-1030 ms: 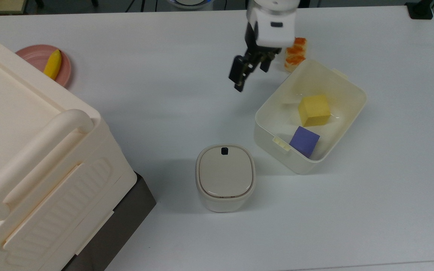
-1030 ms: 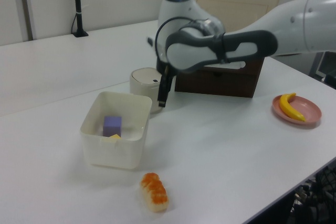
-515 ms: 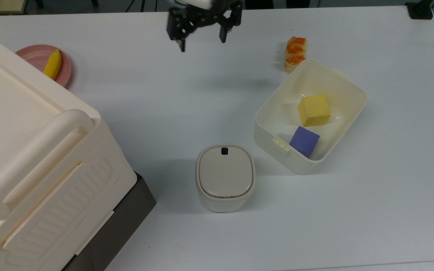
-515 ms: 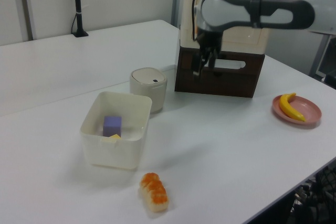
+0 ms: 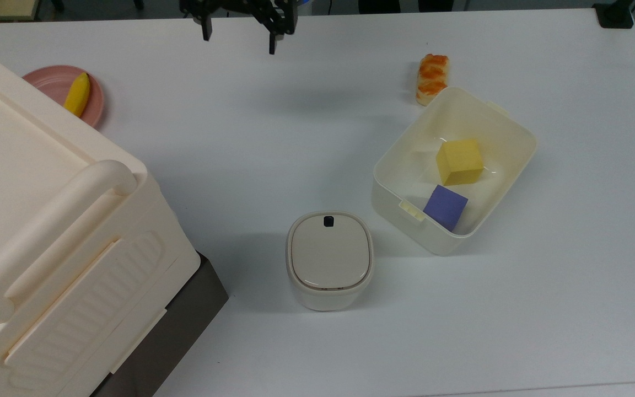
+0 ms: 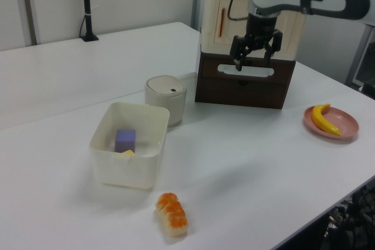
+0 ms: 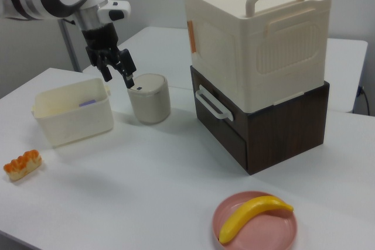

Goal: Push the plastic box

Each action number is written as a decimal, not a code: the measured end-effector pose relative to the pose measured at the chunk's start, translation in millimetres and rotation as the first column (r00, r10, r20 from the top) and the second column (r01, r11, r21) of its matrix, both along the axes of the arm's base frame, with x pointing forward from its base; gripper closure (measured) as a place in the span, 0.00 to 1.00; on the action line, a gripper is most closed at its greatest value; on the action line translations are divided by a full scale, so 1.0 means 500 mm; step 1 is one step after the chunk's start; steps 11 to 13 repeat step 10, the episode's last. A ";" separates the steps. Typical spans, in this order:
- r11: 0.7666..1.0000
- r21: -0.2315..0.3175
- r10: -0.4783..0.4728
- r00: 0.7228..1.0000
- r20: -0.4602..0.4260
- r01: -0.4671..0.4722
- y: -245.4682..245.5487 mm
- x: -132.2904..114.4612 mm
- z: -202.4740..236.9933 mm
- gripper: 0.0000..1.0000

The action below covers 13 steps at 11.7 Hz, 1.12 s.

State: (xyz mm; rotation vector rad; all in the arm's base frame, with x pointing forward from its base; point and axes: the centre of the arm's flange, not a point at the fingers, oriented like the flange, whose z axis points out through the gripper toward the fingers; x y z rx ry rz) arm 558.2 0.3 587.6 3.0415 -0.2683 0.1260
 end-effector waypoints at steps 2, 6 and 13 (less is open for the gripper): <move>0.999 0.038 -0.021 1.000 0.013 0.021 -0.007 -0.008 0.016 0.00; 0.996 0.061 -0.063 0.998 0.016 0.062 -0.039 -0.009 0.019 0.00; 0.991 0.093 -0.098 0.995 0.014 0.096 -0.068 -0.010 0.018 0.00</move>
